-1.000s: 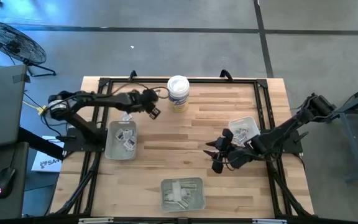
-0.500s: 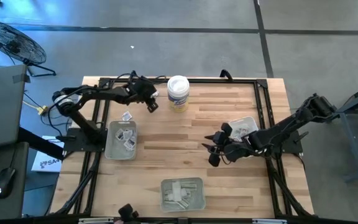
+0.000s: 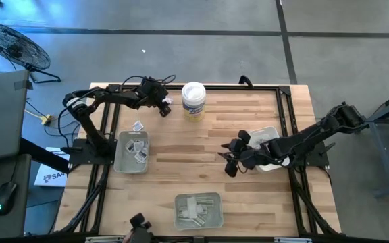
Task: Pick & Place First Aid Supplies
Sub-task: Put the green bandage pack into the bottom gray bin
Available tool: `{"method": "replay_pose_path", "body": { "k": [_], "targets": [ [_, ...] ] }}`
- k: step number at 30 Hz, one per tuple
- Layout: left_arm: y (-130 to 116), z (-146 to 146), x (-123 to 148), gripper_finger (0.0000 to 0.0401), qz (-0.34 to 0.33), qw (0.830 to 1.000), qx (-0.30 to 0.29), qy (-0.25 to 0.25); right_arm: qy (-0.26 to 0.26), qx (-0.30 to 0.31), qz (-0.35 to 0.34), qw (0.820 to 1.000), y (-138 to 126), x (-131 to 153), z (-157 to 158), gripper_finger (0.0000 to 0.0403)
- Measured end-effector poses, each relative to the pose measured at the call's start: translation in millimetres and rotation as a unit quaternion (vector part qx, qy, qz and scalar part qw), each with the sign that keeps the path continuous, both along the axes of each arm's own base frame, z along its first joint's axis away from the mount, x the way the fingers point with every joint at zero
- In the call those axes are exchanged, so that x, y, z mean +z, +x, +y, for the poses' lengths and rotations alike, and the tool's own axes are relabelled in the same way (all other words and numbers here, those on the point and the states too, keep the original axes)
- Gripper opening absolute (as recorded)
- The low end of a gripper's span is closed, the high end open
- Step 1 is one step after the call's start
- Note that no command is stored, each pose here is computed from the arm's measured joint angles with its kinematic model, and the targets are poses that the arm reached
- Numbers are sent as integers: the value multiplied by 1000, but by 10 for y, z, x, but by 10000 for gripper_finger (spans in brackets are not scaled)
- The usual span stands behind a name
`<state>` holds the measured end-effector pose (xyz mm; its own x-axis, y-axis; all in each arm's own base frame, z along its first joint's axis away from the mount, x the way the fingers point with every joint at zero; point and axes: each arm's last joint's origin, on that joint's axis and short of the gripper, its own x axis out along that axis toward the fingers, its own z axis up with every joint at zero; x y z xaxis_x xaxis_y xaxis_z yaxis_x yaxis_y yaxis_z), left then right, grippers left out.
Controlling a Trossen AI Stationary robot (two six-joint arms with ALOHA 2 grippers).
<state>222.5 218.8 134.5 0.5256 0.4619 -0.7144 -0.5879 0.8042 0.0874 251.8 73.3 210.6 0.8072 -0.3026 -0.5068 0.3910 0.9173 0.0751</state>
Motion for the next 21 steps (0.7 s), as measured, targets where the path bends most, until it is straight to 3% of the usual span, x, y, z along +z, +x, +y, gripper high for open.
{"method": "replay_pose_path", "body": {
  "k": [5,11,17,21],
  "targets": [
    [52,-22,17,152,-13,1000,-22,8,0,-4,0,1000,7,0,-25,153],
    [105,23,-121,155,-12,1000,-22,1,10,4,2,1000,10,-1,-21,153],
    [136,66,-195,155,-10,1000,13,-1,28,5,0,1000,10,-3,-15,154],
    [135,68,-198,131,-11,1000,17,-3,44,-4,-5,999,10,-4,-14,154]
  ]
}}
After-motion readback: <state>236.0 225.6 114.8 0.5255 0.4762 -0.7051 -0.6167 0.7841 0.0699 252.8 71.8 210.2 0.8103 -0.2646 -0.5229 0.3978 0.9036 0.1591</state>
